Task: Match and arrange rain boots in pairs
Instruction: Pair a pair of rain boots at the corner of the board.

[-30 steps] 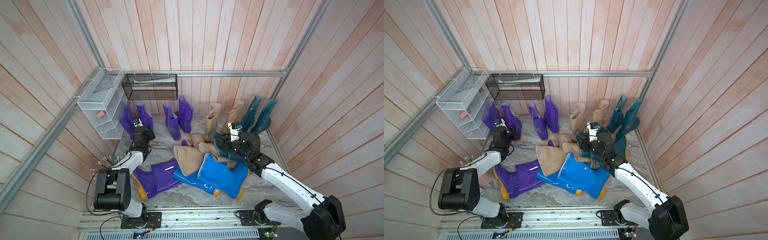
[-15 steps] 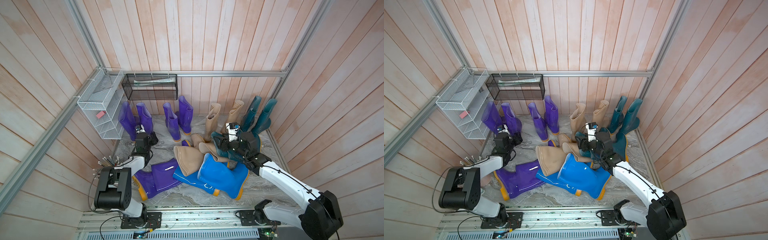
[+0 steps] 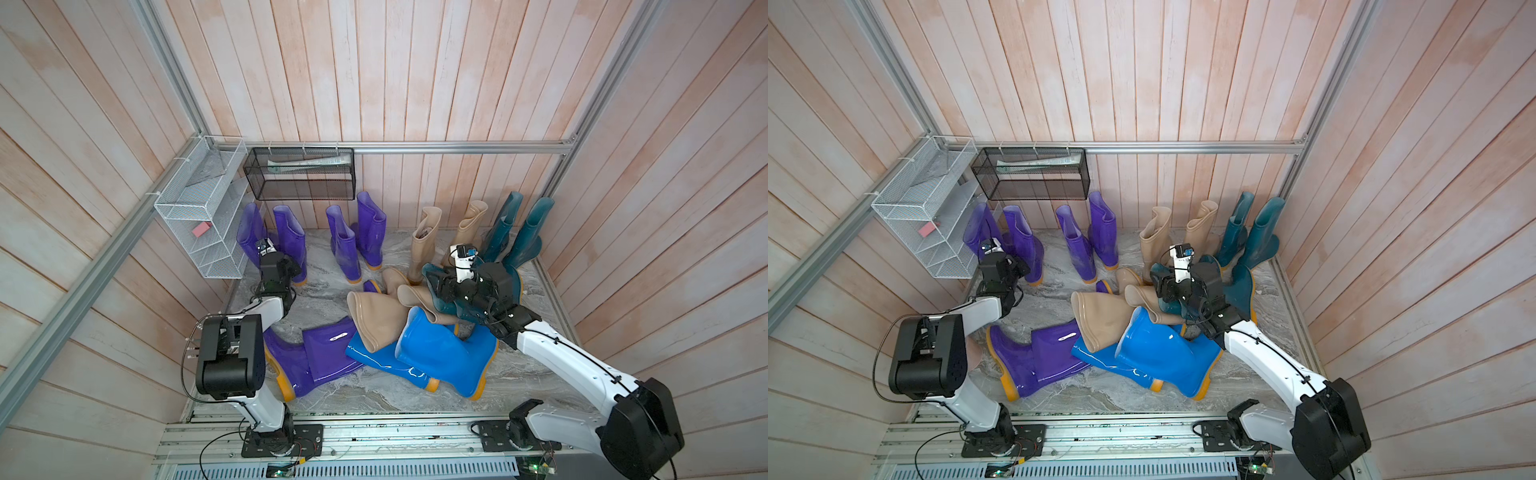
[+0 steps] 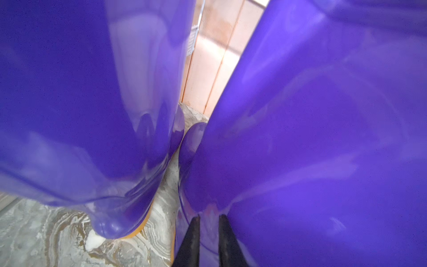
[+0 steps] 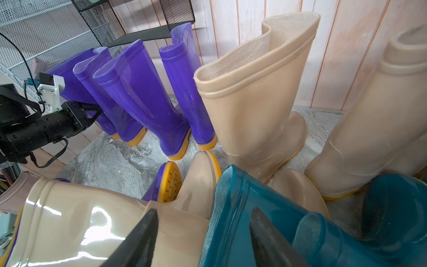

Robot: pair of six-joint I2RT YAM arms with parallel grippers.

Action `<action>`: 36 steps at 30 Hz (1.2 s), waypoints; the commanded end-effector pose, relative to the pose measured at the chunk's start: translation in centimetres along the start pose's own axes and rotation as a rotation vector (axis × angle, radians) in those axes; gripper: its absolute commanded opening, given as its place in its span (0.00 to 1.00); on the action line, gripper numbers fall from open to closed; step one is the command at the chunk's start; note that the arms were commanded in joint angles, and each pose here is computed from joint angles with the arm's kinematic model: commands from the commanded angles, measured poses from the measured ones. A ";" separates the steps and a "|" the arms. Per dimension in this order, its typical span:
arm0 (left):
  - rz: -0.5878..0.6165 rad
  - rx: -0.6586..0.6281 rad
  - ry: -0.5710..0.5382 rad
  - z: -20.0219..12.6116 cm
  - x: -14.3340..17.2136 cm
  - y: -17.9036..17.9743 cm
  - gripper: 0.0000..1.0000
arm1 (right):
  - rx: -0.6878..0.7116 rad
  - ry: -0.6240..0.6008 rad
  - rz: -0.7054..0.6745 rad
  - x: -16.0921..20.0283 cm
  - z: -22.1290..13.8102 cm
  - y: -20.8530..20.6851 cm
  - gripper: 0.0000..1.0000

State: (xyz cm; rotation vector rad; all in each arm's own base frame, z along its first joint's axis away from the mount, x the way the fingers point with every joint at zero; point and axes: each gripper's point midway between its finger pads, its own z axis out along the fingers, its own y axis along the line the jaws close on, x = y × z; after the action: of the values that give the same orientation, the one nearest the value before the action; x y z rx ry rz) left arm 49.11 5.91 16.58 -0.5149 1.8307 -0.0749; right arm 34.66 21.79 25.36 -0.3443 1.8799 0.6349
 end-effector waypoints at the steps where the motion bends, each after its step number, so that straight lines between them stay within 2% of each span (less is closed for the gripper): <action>1: -0.005 0.009 0.015 -0.1 -0.1 0.1 0.23 | -0.004 -0.029 -0.014 -1.5 0.1 0.3 0.64; 3: -0.038 0.038 0.033 -1.4 0.5 -0.2 0.44 | -0.003 -0.029 -0.012 -1.4 0.1 0.3 0.65; 7: -0.097 0.090 0.009 -5.1 1.8 -0.4 0.70 | -0.012 -0.035 -0.003 -1.4 0.1 0.4 0.66; 10: -0.065 0.176 0.035 -6.9 3.2 -2.0 0.80 | -0.016 -0.029 -0.002 -1.1 0.3 0.4 0.67; 13: 0.031 0.244 0.068 -7.5 4.1 -4.3 0.90 | -0.014 -0.026 -0.006 -1.0 0.4 0.3 0.68; 15: 0.081 0.219 0.058 -7.2 4.0 -4.7 0.94 | -0.015 -0.033 -0.008 -1.0 0.4 0.3 0.68; 17: 0.084 0.168 0.037 -6.2 3.2 -4.2 0.95 | -0.015 -0.031 -0.004 -0.9 0.5 0.3 0.69; 21: 0.132 0.090 0.018 -3.0 2.1 -3.9 0.94 | -0.019 -0.032 -0.003 -0.9 0.6 0.3 0.69; 24: 0.159 0.015 0.017 -0.7 1.4 -3.0 0.87 | -0.015 -0.035 -0.010 -1.1 0.6 0.3 0.69; 26: 0.141 -0.012 0.030 0.4 1.4 -2.1 0.77 | -0.011 -0.040 -0.012 -1.2 0.5 0.2 0.70; 30: 0.127 -0.071 -0.001 0.5 0.6 -0.6 0.37 | -0.009 -0.043 -0.013 -1.3 0.6 0.0 0.69; 34: 0.163 -0.093 -0.002 1.0 0.0 0.2 0.28 | -0.012 -0.035 -0.011 -1.2 0.9 -0.1 0.68; 36: 0.183 -0.091 0.003 1.4 -0.3 0.3 0.28 | -0.018 -0.033 -0.011 -1.1 1.1 0.0 0.68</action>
State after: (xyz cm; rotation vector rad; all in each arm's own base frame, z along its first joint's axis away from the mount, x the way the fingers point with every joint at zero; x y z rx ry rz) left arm 49.76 5.37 16.05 -0.4205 1.8750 0.0652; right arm 35.52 22.03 25.07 -0.3418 1.8694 0.6329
